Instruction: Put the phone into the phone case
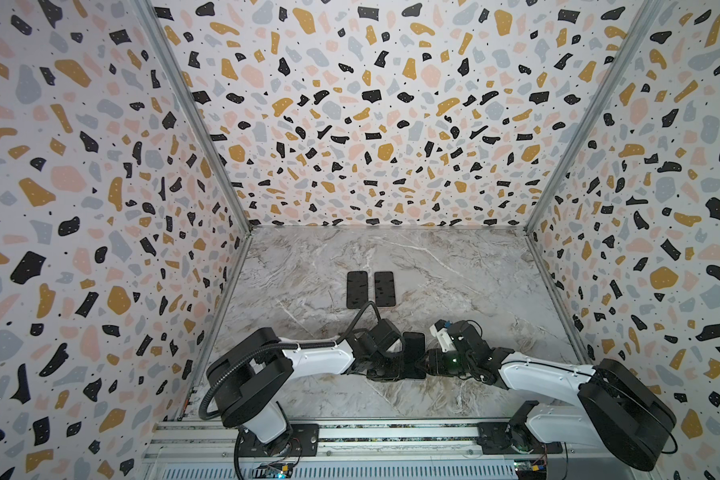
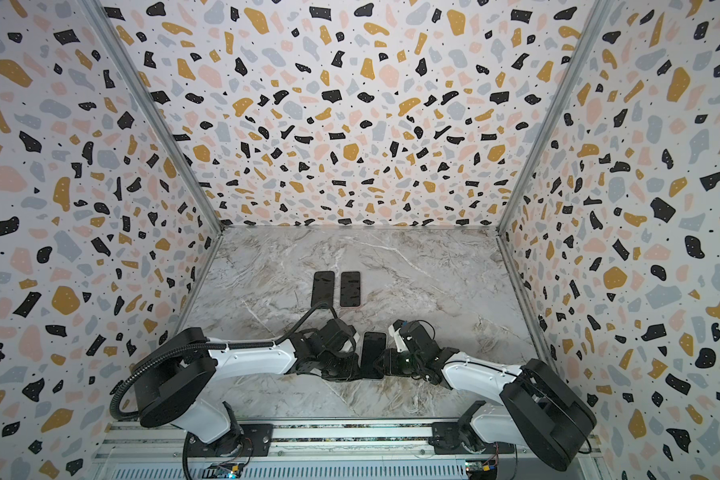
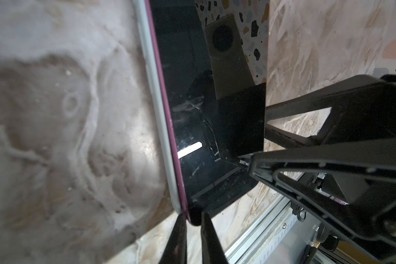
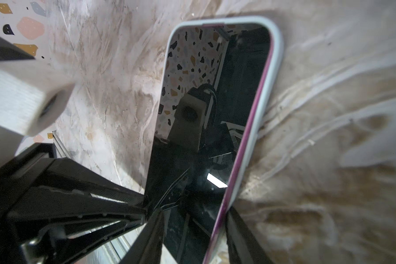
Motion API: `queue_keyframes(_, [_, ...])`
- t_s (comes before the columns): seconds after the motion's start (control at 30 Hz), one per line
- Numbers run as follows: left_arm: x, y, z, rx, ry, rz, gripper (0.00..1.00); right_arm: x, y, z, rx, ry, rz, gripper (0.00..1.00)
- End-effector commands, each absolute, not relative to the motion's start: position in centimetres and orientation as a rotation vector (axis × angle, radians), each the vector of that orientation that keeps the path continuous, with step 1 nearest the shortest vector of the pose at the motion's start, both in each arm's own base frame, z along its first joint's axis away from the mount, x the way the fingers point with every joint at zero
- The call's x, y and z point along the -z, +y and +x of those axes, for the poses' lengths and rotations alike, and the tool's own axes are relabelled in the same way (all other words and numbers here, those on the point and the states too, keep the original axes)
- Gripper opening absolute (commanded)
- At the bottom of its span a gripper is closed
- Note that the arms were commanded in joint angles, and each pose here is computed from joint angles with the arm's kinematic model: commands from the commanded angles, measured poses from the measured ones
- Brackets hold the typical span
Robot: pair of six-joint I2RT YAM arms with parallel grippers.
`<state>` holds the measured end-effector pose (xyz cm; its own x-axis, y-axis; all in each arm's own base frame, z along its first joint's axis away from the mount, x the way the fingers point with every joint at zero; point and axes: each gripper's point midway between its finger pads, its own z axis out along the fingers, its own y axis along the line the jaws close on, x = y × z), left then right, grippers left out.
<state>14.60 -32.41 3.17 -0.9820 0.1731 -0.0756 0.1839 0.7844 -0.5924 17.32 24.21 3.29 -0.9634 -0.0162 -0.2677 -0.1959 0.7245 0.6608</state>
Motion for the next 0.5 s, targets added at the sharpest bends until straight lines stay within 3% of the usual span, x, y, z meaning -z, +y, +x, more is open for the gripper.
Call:
queue_keyframes(0.0, [-3.6,-33.8,15.7,1.007,2.895,0.319,0.11,-2.5,24.5,16.1,-1.074,2.744,-0.208,0.44])
queue_keyframes(0.47, [-1.6,-32.3,15.5,0.908,2.940,0.286,0.02,-2.6,24.7,16.0,-1.037,2.753,-0.228,0.40])
